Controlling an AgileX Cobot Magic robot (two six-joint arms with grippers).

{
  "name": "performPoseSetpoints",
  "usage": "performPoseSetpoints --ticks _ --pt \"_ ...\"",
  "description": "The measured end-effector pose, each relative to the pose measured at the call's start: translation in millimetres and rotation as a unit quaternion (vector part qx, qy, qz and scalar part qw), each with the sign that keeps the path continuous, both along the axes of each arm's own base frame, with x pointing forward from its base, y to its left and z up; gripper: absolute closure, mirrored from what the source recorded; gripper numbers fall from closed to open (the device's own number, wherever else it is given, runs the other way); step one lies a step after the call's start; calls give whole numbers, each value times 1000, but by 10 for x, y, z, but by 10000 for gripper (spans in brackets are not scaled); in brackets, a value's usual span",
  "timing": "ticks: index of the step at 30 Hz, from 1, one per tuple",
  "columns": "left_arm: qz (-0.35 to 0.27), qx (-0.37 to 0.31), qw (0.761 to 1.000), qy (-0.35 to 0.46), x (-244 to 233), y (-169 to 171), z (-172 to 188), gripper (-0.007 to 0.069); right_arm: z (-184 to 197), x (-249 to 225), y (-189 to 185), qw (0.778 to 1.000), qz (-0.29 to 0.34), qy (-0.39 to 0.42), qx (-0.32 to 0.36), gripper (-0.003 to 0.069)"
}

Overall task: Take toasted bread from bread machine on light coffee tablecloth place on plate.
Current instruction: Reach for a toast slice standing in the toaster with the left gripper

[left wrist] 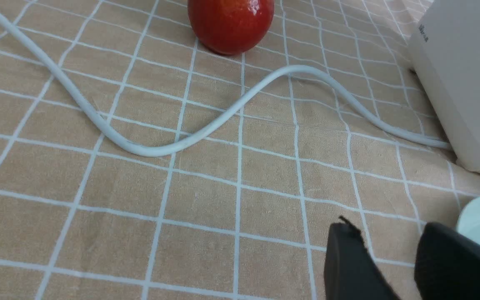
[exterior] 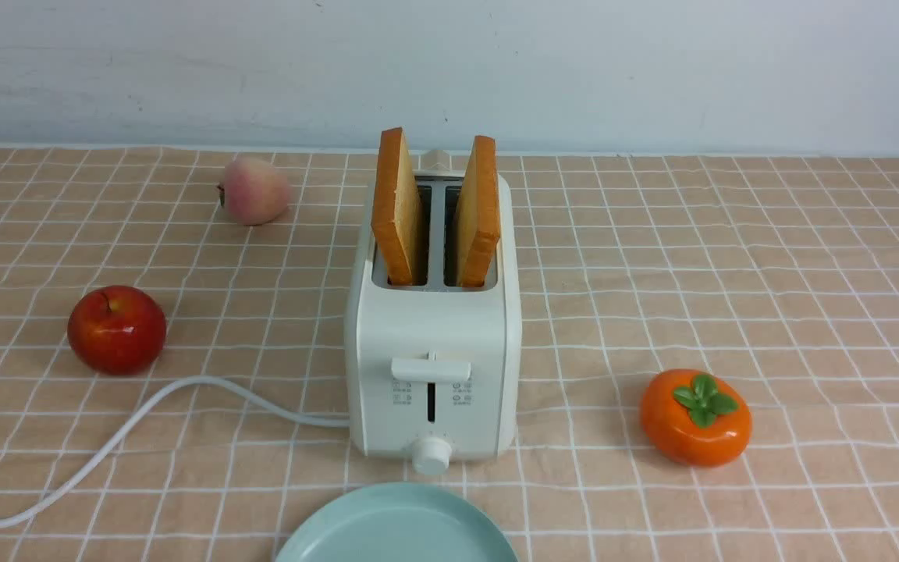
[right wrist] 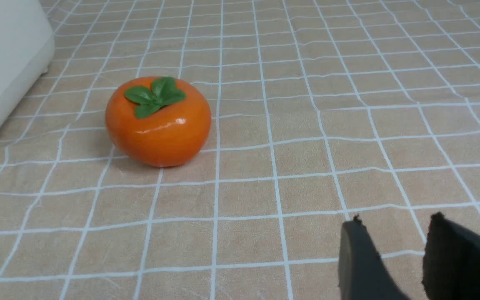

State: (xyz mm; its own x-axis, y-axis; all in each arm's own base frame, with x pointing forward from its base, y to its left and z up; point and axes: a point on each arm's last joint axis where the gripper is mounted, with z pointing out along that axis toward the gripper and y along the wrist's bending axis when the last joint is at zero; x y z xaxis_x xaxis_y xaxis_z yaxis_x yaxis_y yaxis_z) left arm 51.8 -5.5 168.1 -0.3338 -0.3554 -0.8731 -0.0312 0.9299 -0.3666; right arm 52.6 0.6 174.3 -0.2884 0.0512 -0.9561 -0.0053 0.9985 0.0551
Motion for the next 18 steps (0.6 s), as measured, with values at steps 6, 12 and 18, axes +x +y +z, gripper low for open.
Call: performPoseSetpoints --ticks 6,12,18 --pt "1 16 1000 -8 5 11 12 387 0 0 0 1000 0 0 0 419" --pt "8 -36 996 -79 36 -2 146 387 0 0 0 1000 0 0 0 419" --pt "34 -251 950 -182 45 9 380 387 0 0 0 1000 0 0 0 419"
